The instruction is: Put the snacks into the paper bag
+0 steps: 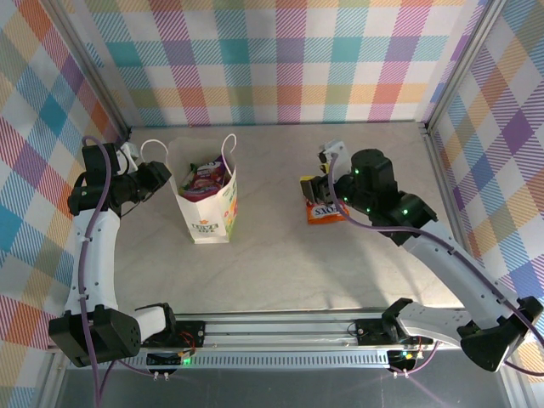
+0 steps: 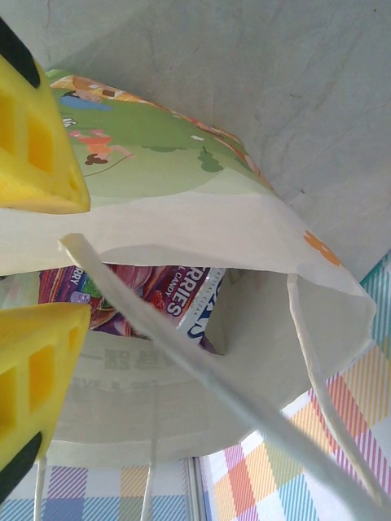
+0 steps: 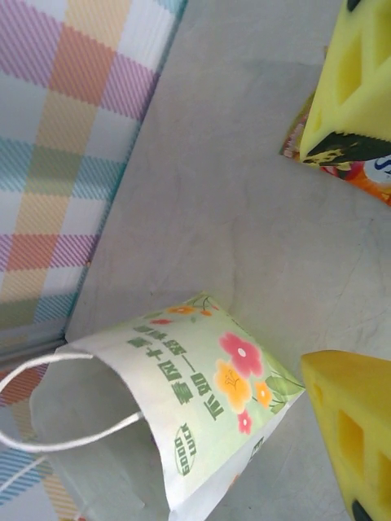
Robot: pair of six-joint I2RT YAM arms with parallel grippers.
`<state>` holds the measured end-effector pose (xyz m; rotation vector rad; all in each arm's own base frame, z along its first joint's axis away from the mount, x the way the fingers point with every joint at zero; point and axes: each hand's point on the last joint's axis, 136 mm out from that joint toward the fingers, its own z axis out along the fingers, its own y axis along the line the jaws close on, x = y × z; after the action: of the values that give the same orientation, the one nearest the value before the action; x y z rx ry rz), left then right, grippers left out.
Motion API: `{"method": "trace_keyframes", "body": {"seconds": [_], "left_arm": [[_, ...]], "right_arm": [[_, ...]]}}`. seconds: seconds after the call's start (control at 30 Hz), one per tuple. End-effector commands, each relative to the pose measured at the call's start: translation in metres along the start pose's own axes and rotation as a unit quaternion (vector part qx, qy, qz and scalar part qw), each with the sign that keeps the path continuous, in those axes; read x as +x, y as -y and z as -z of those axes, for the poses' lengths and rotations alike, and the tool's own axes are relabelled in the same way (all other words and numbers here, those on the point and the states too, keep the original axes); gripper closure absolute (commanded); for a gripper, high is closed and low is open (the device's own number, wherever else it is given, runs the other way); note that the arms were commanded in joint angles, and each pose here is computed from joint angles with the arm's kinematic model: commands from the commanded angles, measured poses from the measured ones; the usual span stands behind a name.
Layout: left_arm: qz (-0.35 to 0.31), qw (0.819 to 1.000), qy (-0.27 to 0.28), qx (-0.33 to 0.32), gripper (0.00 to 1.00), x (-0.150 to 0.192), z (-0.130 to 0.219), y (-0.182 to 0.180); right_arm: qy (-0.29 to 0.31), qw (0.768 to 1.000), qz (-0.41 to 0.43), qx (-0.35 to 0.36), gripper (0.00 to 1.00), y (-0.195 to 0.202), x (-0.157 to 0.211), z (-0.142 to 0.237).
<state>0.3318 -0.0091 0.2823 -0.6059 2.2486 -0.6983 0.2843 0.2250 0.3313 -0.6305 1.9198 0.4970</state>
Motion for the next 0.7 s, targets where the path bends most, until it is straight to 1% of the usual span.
{"method": "trace_keyframes", "body": {"seconds": [0.0,0.2,0.67], "left_arm": [[-0.009,1.000,0.009,0.016,0.66,-0.004,0.013,0.011],[-0.007,1.000,0.010,0.016,0.65,-0.005,0.012,0.011],[-0.036,0.999,-0.003,0.010,0.64,-0.004,0.009,0.016]], "right_arm": [[0.009,0.999,-0.045,0.011,0.38,0.010,0.007,0.006],[-0.013,0.995,-0.090,0.042,0.38,0.036,0.032,0.007],[-0.054,0.979,-0.176,0.081,0.38,0.076,0.063,-0.012]]}}
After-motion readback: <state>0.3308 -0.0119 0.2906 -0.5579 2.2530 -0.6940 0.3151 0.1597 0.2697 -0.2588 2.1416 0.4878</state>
